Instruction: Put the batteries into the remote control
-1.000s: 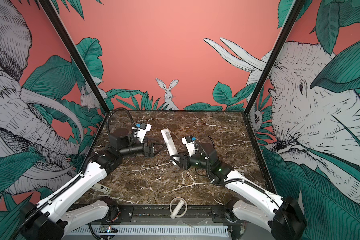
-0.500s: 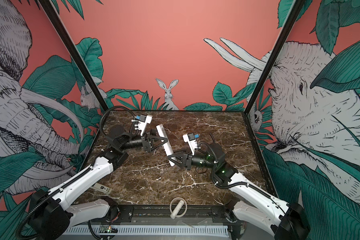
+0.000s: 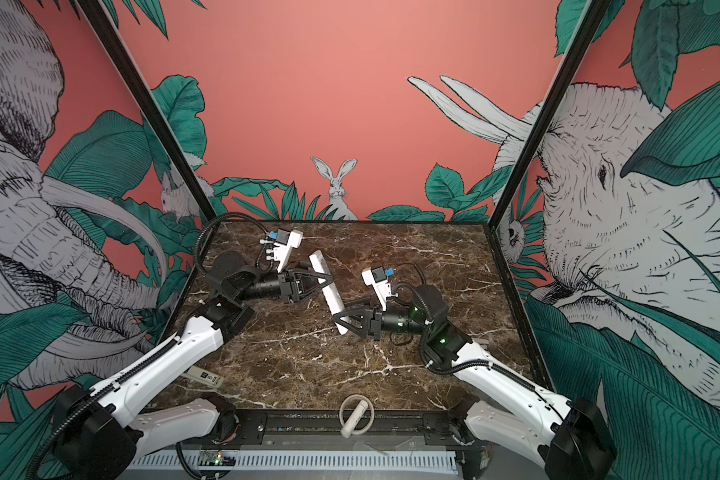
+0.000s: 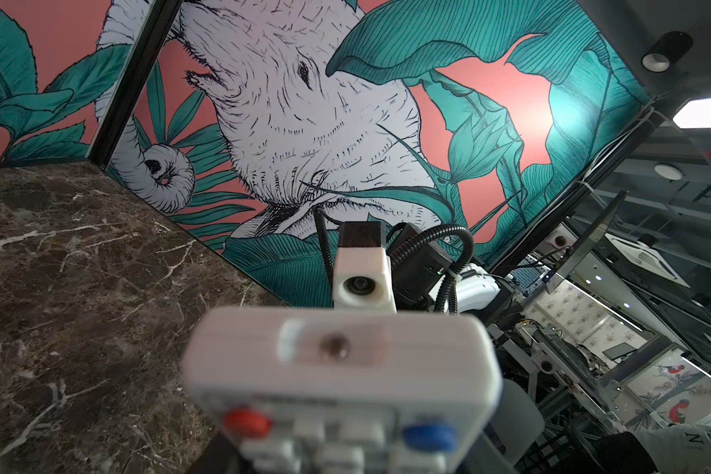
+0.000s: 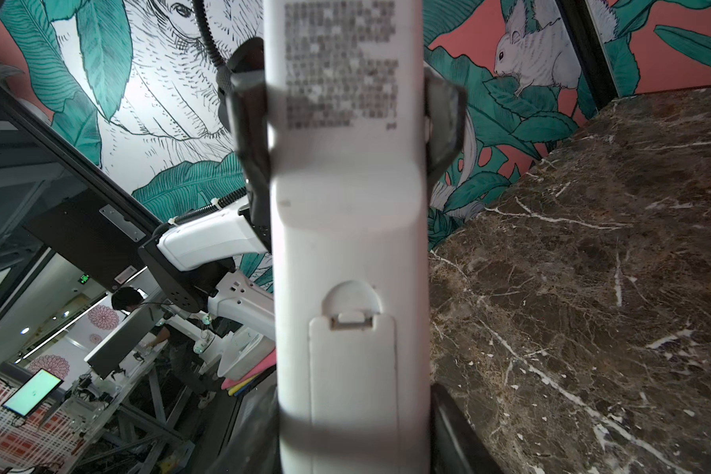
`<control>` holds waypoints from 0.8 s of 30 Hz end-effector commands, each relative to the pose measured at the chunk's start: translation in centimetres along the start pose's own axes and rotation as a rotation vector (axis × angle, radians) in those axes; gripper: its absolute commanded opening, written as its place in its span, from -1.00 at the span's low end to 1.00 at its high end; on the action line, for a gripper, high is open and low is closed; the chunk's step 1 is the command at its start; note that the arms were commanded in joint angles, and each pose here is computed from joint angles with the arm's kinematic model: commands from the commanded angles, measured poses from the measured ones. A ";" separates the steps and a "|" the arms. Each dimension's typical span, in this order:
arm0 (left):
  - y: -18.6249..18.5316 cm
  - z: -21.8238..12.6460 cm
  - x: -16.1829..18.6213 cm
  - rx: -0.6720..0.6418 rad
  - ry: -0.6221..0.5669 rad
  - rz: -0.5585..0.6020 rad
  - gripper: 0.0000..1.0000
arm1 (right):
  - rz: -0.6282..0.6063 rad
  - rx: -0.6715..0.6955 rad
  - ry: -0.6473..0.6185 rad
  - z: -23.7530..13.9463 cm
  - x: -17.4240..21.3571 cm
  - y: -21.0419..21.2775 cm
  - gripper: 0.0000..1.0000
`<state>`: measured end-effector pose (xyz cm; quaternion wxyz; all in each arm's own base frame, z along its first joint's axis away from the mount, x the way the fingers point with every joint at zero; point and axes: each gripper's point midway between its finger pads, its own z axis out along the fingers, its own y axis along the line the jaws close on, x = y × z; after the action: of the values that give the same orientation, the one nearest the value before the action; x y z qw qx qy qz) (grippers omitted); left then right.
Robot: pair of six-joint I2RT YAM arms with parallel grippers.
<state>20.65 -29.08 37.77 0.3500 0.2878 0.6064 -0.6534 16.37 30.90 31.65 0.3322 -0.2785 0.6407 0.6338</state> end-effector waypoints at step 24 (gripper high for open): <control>21.1 -6.3 12.8 -1.077 0.576 -0.266 -1.00 | 0.009 0.762 0.387 -6.4 9.5 -13.0 0.81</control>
<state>30.36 -26.28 14.67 0.1896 0.1520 0.9306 -0.2736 20.16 25.79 17.50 0.2889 -0.2275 0.8619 0.3491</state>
